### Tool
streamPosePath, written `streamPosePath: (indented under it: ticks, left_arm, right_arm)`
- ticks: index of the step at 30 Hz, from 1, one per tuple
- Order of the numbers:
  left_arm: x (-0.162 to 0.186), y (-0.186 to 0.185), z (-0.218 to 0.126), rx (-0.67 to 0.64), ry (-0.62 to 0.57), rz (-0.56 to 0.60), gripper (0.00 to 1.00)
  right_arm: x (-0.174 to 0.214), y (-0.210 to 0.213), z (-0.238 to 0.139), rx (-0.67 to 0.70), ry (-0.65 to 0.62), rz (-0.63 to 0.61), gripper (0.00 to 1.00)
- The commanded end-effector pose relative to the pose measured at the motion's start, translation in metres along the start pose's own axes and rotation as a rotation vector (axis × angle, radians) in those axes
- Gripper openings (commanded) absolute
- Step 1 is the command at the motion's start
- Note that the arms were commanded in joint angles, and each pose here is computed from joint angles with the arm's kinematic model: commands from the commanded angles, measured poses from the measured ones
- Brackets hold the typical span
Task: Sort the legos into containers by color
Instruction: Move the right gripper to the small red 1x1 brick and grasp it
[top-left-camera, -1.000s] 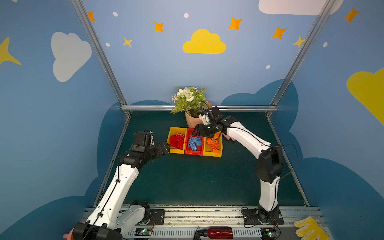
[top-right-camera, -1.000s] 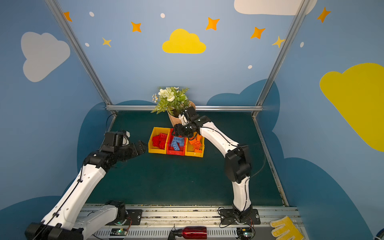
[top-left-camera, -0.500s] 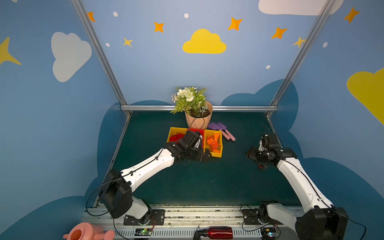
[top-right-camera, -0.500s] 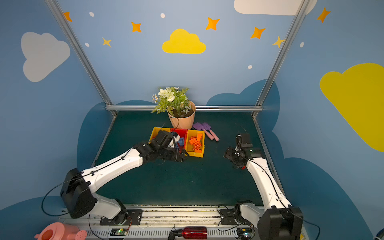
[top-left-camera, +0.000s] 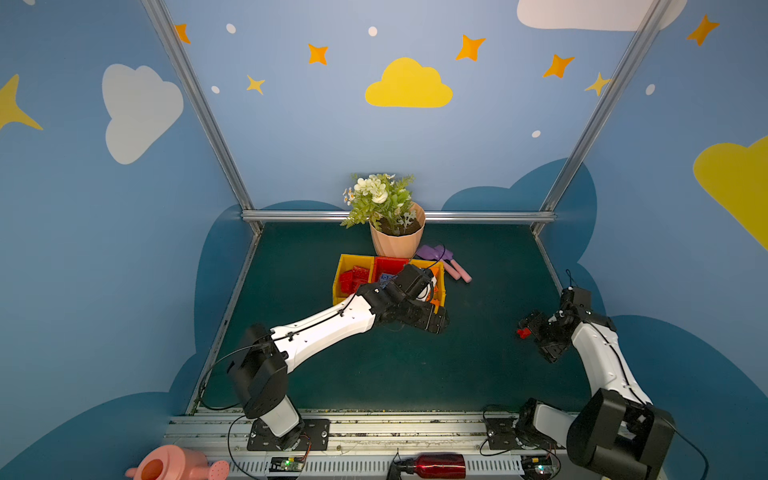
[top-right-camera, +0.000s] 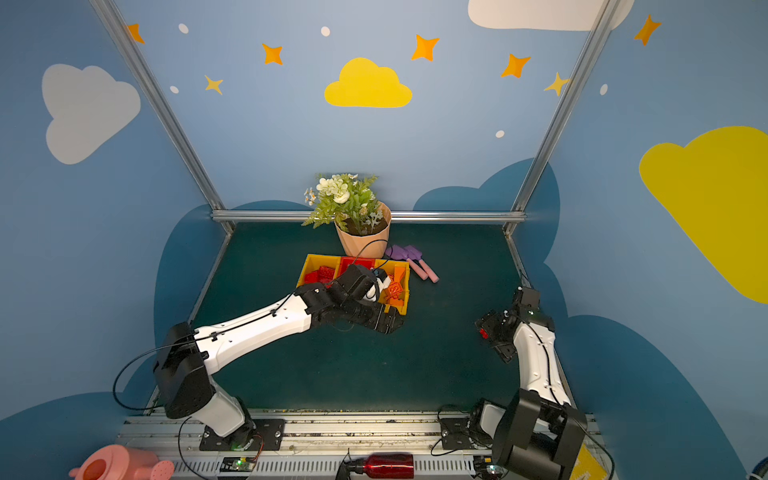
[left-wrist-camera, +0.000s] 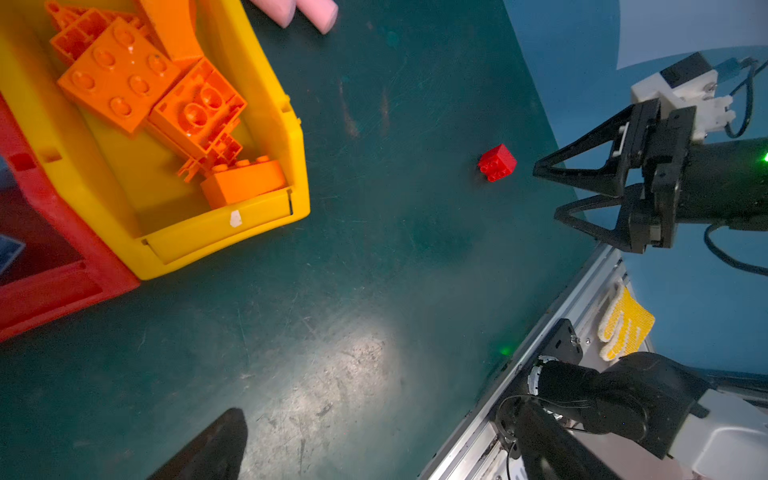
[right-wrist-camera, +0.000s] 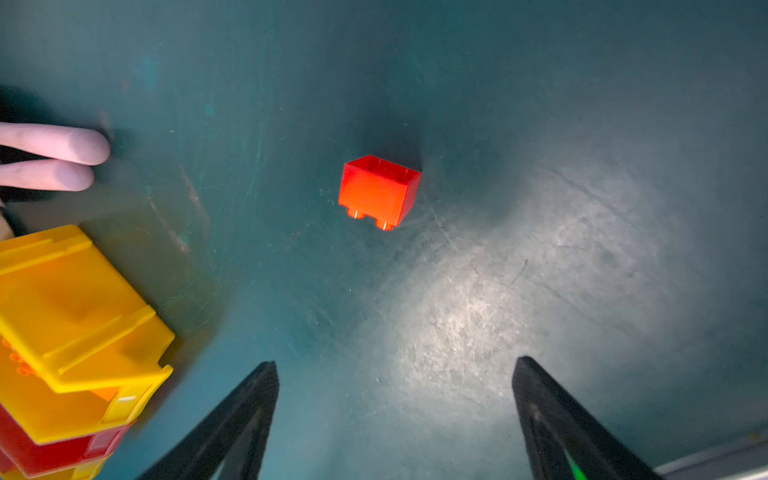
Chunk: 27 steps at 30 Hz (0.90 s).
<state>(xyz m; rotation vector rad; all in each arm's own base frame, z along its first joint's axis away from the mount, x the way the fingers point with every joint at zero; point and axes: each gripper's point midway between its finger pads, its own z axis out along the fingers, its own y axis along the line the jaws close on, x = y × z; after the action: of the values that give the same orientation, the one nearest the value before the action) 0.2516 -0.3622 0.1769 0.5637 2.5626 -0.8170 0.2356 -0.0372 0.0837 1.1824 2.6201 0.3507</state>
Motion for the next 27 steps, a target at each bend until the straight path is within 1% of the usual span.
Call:
streamPosePath:
  ticks: [1, 2, 6, 14, 23, 27]
  left_arm:
    - [0.004, 0.004, -0.012, -0.024, -0.013, -0.004, 1.00]
    - [0.002, 0.010, -0.012, -0.056, -0.032, -0.005, 1.00]
    - [0.002, 0.016, -0.014, -0.080, -0.038, -0.006, 1.00]
    - [-0.003, 0.023, -0.010, -0.104, -0.013, 0.015, 1.00]
    - [-0.017, 0.032, -0.004, -0.095, -0.007, 0.002, 1.00]
    - [-0.026, 0.041, -0.001, -0.104, -0.013, -0.014, 1.00]
  right_arm:
    - [-0.014, 0.010, -0.002, -0.029, -0.020, -0.011, 0.86]
    - [-0.017, 0.009, 0.000, -0.021, -0.020, -0.009, 0.86]
    - [-0.025, 0.006, 0.007, 0.000, -0.015, 0.001, 0.84]
    - [-0.037, 0.008, 0.024, 0.013, 0.004, 0.019, 0.73]
    - [-0.052, 0.012, 0.035, 0.034, 0.020, 0.024, 0.71]
    - [-0.055, 0.013, 0.044, 0.047, 0.048, 0.032, 0.63]
